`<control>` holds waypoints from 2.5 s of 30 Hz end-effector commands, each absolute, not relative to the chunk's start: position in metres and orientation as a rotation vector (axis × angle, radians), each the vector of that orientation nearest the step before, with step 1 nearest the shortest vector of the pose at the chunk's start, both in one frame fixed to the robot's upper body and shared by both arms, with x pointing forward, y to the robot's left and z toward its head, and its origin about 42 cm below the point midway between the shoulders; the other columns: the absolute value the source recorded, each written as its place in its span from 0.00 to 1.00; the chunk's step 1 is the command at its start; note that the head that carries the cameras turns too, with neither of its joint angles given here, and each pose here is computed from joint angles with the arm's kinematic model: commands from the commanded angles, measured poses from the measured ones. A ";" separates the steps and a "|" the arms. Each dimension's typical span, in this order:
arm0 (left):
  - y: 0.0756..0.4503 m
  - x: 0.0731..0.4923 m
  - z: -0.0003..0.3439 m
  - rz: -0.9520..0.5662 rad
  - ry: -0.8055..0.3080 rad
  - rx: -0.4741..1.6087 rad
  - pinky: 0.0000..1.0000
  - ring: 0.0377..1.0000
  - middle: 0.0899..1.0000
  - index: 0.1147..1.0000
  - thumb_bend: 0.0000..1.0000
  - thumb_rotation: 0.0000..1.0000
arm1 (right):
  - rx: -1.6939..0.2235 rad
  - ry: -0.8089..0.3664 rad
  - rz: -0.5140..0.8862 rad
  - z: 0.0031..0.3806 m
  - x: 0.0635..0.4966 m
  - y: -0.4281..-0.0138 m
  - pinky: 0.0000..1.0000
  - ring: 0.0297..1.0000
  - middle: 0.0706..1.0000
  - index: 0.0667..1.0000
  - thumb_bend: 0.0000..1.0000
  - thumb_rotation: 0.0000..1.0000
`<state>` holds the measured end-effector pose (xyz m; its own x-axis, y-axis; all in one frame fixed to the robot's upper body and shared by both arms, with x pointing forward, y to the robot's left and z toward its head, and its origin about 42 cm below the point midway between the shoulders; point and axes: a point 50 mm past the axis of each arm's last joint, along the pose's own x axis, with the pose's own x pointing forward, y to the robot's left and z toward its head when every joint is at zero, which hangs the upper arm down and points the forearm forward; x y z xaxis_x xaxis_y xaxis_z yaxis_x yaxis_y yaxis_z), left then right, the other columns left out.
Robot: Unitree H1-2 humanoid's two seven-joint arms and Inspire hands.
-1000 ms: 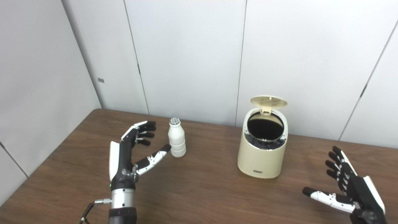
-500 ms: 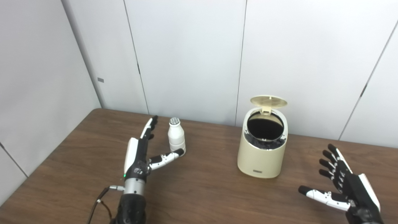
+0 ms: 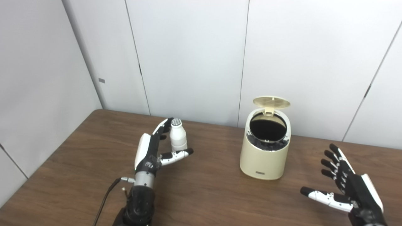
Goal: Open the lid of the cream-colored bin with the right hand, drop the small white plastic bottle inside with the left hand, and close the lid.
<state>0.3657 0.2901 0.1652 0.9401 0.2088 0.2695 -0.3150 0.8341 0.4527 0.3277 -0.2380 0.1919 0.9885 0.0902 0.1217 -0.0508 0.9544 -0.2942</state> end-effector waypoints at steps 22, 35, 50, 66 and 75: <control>0.293 0.402 0.180 0.328 -0.302 0.477 0.51 0.59 0.66 0.67 0.80 0.01 | -0.301 -0.232 0.048 0.217 0.322 -0.239 0.81 0.87 0.92 0.95 0.67 0.03; 0.283 0.410 0.167 0.352 -0.326 0.486 0.37 0.40 0.42 0.46 0.50 0.00 | -0.301 -0.215 0.032 0.219 0.316 -0.244 0.84 0.88 0.93 0.95 0.65 0.02; 0.283 0.400 0.187 0.275 -0.443 0.468 0.35 0.39 0.42 0.48 0.50 0.00 | -0.296 -0.218 0.041 0.214 0.320 -0.241 0.83 0.88 0.93 0.96 0.65 0.00; 0.264 0.383 0.261 -0.126 -0.717 0.488 0.38 0.41 0.45 0.43 0.50 0.00 | -0.345 -0.238 0.069 0.194 0.332 -0.237 0.73 0.83 0.90 0.93 0.75 0.21; 0.242 0.395 0.290 -0.271 -0.861 0.472 0.36 0.40 0.45 0.41 0.50 0.00 | -0.350 -0.231 0.071 0.189 0.336 -0.233 0.74 0.83 0.90 0.93 0.75 0.19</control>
<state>0.3900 0.2464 0.2622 0.7100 -0.3889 0.5871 0.0554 0.8619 0.5040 0.3293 -0.2364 0.1684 0.9889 0.1016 0.1087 -0.0600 0.9409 -0.3334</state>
